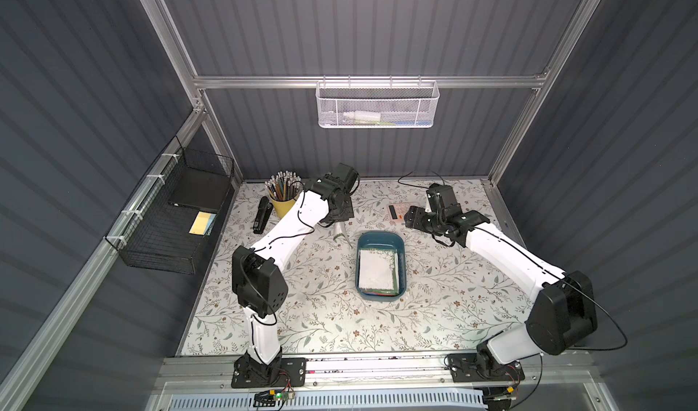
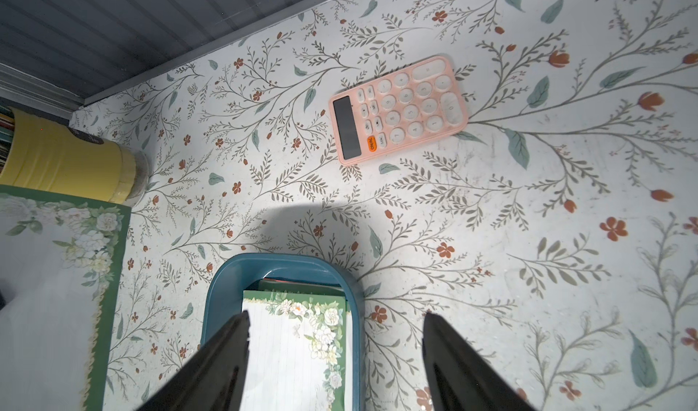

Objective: Take out the stationery paper from the storage box
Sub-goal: Pick up the stationery paper from the storage box, then place the stationery paper at the center of the board.

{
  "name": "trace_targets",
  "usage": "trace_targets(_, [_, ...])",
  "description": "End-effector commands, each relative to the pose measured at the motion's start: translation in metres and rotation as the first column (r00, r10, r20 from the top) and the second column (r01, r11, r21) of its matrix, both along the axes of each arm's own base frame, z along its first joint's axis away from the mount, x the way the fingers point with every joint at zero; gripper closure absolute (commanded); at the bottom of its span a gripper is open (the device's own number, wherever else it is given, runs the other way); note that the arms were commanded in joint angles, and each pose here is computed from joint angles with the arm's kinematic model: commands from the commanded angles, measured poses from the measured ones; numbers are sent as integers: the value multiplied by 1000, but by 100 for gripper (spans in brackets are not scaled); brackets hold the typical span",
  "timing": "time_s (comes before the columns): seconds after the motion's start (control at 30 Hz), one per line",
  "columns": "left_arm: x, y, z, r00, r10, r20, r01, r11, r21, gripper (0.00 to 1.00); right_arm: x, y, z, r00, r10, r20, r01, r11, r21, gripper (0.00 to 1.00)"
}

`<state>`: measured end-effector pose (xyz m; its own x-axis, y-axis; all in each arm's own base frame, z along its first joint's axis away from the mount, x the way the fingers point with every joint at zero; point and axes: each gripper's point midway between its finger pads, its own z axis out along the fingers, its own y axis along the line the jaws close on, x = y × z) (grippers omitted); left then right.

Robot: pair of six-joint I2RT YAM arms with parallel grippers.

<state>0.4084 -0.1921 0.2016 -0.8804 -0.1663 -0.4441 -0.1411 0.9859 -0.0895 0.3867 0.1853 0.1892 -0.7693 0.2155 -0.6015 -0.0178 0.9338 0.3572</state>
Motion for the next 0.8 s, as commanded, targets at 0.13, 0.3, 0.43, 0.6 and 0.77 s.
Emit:
trace_targets(0.13, [28, 17, -36, 999, -21, 41, 18, 998, 68, 70, 2, 1, -2, 1000, 6, -12, -7, 1000, -24, 24])
trace_targets(0.3, [38, 23, -72, 1000, -8, 11, 7, 999, 46, 71, 0, 2, -5, 1000, 13, -27, -14, 1000, -24, 24])
trace_targets(0.43, [36, 34, -100, 1000, 12, -27, -11, 999, 45, 69, -4, 1, -6, 999, 9, -31, -10, 1000, -22, 24])
trace_targets(0.6, [28, 49, -124, 996, 34, -83, -27, 996, 84, 63, -4, 3, -8, 999, 12, -36, -13, 1000, -19, 24])
trace_targets(0.77, [20, 63, -134, 990, 62, -125, -46, 992, 121, 53, -2, 11, -6, 999, 33, -30, -33, 999, -26, 24])
